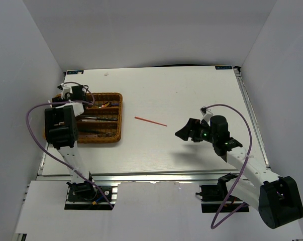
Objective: Sort the eating utensils into containers
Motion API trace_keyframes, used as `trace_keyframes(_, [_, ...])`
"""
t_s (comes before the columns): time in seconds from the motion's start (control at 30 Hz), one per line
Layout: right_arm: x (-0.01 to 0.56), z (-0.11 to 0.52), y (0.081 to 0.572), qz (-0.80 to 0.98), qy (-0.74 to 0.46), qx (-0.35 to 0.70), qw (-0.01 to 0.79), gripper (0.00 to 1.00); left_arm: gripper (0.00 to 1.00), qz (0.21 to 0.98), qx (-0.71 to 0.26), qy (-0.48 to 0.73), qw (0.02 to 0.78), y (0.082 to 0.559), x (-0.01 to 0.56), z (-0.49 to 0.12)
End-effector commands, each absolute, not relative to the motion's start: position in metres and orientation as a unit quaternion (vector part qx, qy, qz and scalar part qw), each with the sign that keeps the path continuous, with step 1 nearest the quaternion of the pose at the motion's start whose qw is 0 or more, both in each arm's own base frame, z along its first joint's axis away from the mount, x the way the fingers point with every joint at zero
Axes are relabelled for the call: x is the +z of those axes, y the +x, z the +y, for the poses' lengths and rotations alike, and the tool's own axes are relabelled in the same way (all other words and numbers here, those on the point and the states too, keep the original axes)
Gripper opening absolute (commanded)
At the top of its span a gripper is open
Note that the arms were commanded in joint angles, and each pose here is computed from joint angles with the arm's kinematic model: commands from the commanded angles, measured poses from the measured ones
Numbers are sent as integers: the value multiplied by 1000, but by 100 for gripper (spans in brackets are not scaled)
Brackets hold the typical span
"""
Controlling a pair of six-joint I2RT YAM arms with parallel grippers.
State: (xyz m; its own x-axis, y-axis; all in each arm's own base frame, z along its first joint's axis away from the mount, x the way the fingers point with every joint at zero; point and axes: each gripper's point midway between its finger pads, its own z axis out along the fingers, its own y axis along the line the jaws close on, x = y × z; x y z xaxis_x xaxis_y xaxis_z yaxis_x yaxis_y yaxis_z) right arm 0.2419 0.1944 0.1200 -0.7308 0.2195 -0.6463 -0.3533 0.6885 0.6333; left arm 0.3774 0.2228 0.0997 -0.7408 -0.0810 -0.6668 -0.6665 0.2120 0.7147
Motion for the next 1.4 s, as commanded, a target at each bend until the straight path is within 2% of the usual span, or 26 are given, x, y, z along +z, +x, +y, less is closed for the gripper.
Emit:
trace_keyframes(0.0, [134,194,250,834,-43,392,385,89,78,752,527,-267,293,390,105,217])
trace_keyframes(0.3, [141,207,272,837,-61,394,376,89,82,764,420,-301,387,408,131,193])
trace_keyframes(0.37, [126,215,279,853,-87,370,357,89,87,761,377,-311,427,413,154,183])
trace_keyframes(0.4, [137,222,292,851,-102,357,372,89,98,764,355,-324,431,411,157,175])
trace_keyframes(0.43, [117,218,306,873,-96,307,366,89,98,765,337,-330,438,409,162,170])
trace_keyframes(0.47, [105,226,302,888,-116,276,349,89,98,758,309,-342,462,405,182,164])
trace_keyframes(0.5, [115,229,322,887,-138,235,372,89,98,772,273,-346,459,397,175,153])
trace_keyframes(0.57, [82,246,316,908,-191,199,316,87,98,764,216,-360,490,382,201,137])
trace_keyframes(0.6, [93,257,331,898,-221,183,333,87,98,775,193,-373,472,366,192,128])
trace_keyframes(0.63, [75,261,333,903,-240,165,315,87,98,777,173,-380,471,356,193,121])
trace_keyframes(0.67, [72,268,333,901,-258,157,310,87,98,771,141,-381,490,342,209,111])
trace_keyframes(0.7, [69,271,338,897,-277,149,309,87,98,789,96,-350,495,339,209,93])
trace_keyframes(0.73, [66,278,348,896,-285,145,308,86,98,811,73,-325,480,326,185,79])
trace_keyframes(0.77, [62,278,353,899,-287,130,305,86,98,801,37,-299,517,317,201,66])
trace_keyframes(0.8, [59,276,360,901,-287,115,304,86,98,814,22,-257,521,309,196,56])
trace_keyframes(0.83, [56,285,369,898,-300,114,300,84,98,830,-3,-231,508,298,172,42])
trace_keyframes(1.0, [38,310,362,883,-369,128,261,80,98,770,-22,-238,592,278,213,37])
trace_keyframes(1.2, [47,328,349,871,-374,171,269,81,98,770,22,-271,578,270,211,54])
trace_keyframes(1.37, [30,329,346,872,-391,142,258,81,98,766,17,-269,583,268,213,52])
